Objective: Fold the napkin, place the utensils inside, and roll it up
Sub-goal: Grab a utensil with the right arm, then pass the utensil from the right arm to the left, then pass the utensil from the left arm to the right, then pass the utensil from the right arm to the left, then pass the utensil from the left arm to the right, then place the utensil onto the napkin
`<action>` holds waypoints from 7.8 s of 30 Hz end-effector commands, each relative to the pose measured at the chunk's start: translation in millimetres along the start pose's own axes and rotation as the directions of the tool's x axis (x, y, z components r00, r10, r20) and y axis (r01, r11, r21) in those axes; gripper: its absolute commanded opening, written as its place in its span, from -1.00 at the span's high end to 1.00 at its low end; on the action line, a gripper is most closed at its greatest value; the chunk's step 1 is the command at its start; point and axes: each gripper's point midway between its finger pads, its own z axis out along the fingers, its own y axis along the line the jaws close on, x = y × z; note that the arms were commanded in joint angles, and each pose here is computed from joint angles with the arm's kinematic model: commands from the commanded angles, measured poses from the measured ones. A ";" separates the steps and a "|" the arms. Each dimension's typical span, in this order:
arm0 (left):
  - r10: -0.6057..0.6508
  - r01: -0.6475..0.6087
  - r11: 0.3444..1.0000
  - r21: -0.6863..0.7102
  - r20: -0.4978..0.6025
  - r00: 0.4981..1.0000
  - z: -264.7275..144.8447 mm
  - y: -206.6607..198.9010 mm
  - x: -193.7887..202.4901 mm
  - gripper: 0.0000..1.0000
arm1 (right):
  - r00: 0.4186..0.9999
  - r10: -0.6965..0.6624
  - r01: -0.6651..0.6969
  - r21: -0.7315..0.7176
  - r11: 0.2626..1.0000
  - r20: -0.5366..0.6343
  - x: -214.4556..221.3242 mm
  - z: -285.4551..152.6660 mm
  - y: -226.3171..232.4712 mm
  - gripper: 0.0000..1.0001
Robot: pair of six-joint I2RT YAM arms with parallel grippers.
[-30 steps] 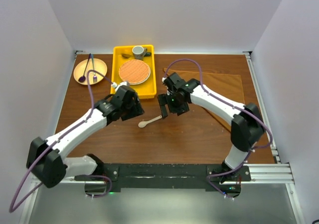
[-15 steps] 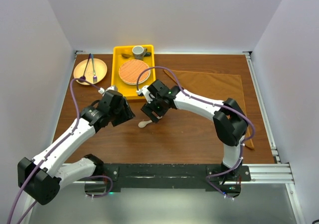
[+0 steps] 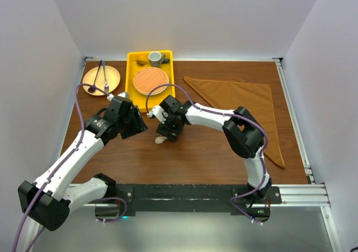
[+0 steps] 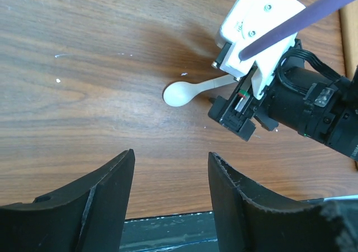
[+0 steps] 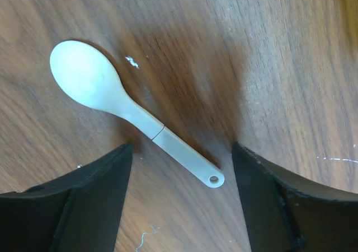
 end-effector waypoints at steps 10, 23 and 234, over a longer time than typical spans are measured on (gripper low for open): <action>0.004 -0.005 0.999 0.038 0.039 0.999 -8.3 -0.8 -25.6 -0.19 | 0.989 0.103 -0.098 0.051 0.994 -0.106 33.7 8.6 26.7 0.57; -0.230 0.253 0.965 0.064 -0.249 0.941 20.9 -25.0 2.5 -0.29 | 0.931 0.352 -0.330 -0.189 0.925 0.097 -1.0 -56.6 80.7 1.00; 0.182 -0.214 0.975 0.061 0.336 0.924 -77.1 -47.9 -136.9 -0.73 | 0.900 0.412 -0.291 0.511 0.809 -0.139 209.1 -123.5 -221.5 1.00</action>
